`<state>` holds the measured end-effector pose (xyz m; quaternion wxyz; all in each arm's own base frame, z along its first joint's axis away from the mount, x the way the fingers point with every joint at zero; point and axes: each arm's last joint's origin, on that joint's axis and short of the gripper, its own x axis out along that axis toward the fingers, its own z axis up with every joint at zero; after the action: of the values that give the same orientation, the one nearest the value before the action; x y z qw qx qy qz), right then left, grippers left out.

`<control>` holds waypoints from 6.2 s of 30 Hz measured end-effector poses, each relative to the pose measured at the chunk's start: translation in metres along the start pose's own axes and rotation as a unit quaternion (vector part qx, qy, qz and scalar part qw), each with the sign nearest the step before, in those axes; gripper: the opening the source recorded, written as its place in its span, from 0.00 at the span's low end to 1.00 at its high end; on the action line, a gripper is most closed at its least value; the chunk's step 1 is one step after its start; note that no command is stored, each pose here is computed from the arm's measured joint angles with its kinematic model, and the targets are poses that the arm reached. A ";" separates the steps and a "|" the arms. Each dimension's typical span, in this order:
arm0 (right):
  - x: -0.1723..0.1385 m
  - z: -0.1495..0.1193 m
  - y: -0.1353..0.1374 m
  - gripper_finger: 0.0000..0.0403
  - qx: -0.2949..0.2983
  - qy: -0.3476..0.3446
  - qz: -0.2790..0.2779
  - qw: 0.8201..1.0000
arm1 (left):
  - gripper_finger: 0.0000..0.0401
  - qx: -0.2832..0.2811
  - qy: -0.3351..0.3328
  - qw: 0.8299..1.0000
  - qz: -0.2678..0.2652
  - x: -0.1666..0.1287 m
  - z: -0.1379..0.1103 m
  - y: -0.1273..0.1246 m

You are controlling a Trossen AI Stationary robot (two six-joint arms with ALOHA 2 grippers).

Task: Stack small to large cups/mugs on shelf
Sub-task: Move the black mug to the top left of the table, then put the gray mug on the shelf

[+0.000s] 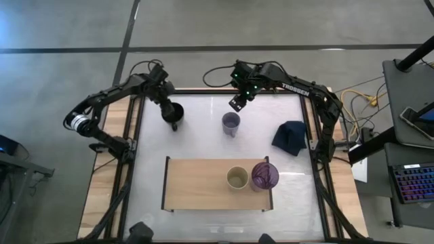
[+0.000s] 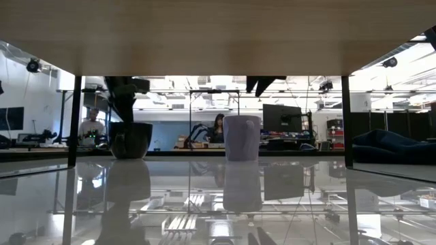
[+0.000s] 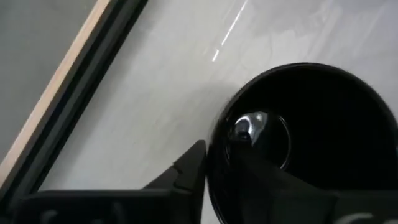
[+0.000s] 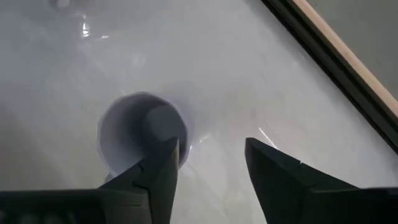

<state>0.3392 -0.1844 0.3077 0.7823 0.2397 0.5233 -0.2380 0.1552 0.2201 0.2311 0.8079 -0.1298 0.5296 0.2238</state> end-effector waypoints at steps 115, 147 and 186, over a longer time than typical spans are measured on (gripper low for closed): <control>-0.069 0.014 0.002 0.48 -0.015 -0.097 -0.013 0.995 | 0.12 0.005 -0.094 0.985 -0.143 0.064 0.100 -0.158; -0.055 0.008 -0.002 0.48 -0.002 -0.061 -0.021 0.998 | 0.01 0.085 -0.170 0.971 -0.143 -0.130 0.059 -0.147; -0.079 -0.022 0.045 0.48 -0.057 -0.050 0.008 0.997 | 0.01 0.058 -0.118 0.971 -0.197 -0.206 0.036 -0.266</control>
<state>0.3247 -0.1265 0.3796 0.8220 0.1866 0.4940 -0.2132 0.2467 -0.0401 0.4265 0.8990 -0.1576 0.4063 0.0426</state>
